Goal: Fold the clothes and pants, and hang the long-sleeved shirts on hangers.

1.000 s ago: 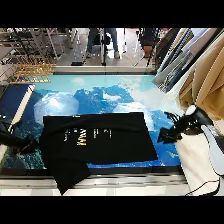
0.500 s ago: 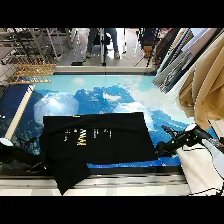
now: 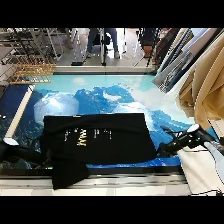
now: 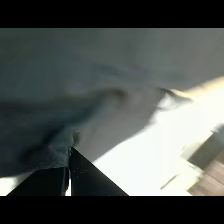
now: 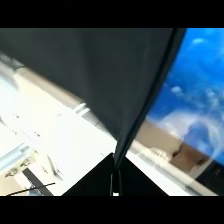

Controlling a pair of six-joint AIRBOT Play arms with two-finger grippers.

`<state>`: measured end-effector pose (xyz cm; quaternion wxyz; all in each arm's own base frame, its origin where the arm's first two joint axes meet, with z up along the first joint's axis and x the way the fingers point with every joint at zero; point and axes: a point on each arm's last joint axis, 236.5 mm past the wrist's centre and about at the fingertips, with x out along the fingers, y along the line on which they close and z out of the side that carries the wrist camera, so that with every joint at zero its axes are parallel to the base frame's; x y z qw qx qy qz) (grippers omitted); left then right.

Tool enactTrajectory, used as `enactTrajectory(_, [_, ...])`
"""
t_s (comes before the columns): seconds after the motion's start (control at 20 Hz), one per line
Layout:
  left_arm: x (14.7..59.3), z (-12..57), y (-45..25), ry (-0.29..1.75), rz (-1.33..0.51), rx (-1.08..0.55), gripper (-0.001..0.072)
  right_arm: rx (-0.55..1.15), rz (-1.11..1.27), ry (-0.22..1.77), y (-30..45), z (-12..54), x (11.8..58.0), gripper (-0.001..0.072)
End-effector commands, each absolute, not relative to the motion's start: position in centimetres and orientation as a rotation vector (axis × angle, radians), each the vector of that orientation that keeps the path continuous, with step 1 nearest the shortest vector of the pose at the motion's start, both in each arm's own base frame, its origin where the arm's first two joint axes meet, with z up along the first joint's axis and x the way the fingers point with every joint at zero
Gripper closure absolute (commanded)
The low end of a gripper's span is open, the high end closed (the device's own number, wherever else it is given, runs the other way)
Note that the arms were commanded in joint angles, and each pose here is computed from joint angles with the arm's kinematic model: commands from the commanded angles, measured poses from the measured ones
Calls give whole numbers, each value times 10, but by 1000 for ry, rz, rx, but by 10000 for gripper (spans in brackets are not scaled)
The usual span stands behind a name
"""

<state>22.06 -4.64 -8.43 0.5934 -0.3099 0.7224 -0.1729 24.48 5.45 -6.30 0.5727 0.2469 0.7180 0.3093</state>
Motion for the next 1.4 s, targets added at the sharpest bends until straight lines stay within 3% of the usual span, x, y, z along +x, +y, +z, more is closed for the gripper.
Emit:
enactTrajectory(0.0, [253, -3, -45, 1514, -581, -903, 701, 542, 760, 1538, 59, -8, 270, 696])
enactTrajectory(0.25, [355, 73, -4, 1076, -564, -991, 702, 514, 579, 1199, 58, 40, 381, 696])
enactTrajectory(0.55, [443, -1, 21, 955, -408, -1314, 701, 560, 356, 1092, 70, -32, 487, 696])
enactTrajectory(0.65, [466, -22, 21, 879, -405, -1342, 700, 605, 312, 1086, 66, -44, 510, 695])
enactTrajectory(0.7, [477, -27, 22, 837, -394, -1345, 686, 607, 311, 1085, 65, -46, 516, 693])
enactTrajectory(0.75, [484, -30, 24, 810, -376, -1355, 528, 592, 320, 1078, 64, -45, 520, 686])
enactTrajectory(0.8, [487, -29, 25, 798, -369, -1362, 349, 577, 320, 1073, 62, -44, 521, 539])
enactTrajectory(0.85, [487, -26, 24, 796, -378, -1364, 278, 540, 325, 1098, 57, -45, 516, 225])
enactTrajectory(0.9, [484, -21, 26, 793, -396, -1369, 278, 494, 324, 1140, 50, -50, 507, 141])
enactTrajectory(1.05, [469, 4, 35, 769, -477, -1383, 302, 480, 304, 1331, 25, -69, 463, 162])
enactTrajectory(1.15, [461, 25, 35, 732, -546, -1300, 302, 506, 345, 1414, 23, -77, 439, 162])
enactTrajectory(1.25, [449, 28, 22, 768, -584, -1116, 317, 534, 398, 1442, 36, -88, 433, 176])
enactTrajectory(1.3, [439, 21, 12, 818, -602, -992, 371, 569, 462, 1428, 54, -90, 436, 195])
enactTrajectory(1.35, [426, 8, 3, 899, -609, -875, 376, 607, 518, 1404, 72, -91, 442, 196])
